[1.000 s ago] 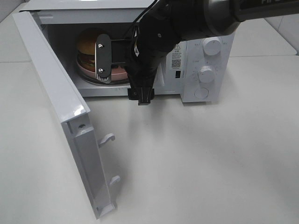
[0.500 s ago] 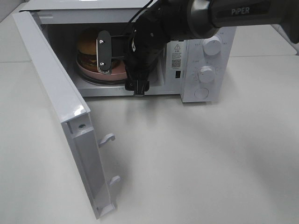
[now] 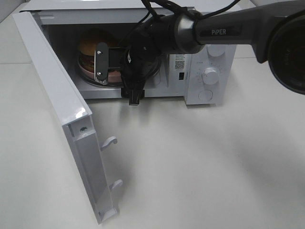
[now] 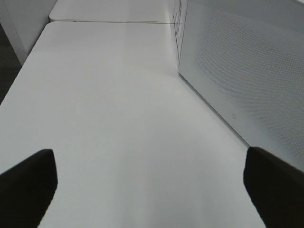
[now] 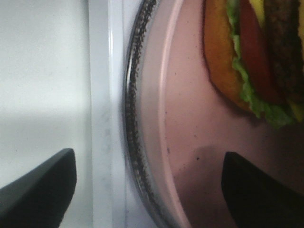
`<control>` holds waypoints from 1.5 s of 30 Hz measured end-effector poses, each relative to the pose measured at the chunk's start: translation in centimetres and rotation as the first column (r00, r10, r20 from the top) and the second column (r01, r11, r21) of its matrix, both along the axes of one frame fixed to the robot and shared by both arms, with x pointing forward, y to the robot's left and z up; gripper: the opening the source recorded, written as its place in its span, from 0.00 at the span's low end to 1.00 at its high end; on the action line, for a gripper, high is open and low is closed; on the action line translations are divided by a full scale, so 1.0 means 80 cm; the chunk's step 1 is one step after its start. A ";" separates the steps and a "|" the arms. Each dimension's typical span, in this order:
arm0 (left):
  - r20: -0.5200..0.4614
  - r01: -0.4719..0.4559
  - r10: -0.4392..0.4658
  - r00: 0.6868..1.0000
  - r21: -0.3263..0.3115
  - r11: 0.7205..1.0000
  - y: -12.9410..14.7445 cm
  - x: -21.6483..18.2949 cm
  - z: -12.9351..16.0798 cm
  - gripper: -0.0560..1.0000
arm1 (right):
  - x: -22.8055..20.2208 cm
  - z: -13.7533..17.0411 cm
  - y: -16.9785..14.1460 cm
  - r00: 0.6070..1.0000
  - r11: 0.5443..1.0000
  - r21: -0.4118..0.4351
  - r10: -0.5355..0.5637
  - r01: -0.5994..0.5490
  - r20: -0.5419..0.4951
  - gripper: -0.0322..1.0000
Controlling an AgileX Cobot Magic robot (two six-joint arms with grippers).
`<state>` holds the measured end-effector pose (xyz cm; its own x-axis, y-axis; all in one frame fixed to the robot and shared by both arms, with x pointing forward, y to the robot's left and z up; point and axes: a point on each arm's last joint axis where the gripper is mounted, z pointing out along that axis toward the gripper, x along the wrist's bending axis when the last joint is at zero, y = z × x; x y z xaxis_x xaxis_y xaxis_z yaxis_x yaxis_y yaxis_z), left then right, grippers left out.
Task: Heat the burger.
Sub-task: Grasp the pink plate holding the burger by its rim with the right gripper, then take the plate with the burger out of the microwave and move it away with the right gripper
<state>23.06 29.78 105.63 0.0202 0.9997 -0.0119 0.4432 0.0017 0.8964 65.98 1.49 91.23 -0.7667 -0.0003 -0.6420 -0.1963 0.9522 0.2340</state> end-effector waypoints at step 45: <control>0.000 0.000 0.000 1.000 0.000 1.000 0.000 0.000 0.000 0.99 | -0.036 0.036 -0.003 0.980 0.984 -0.124 0.105 -0.127 -0.170 0.10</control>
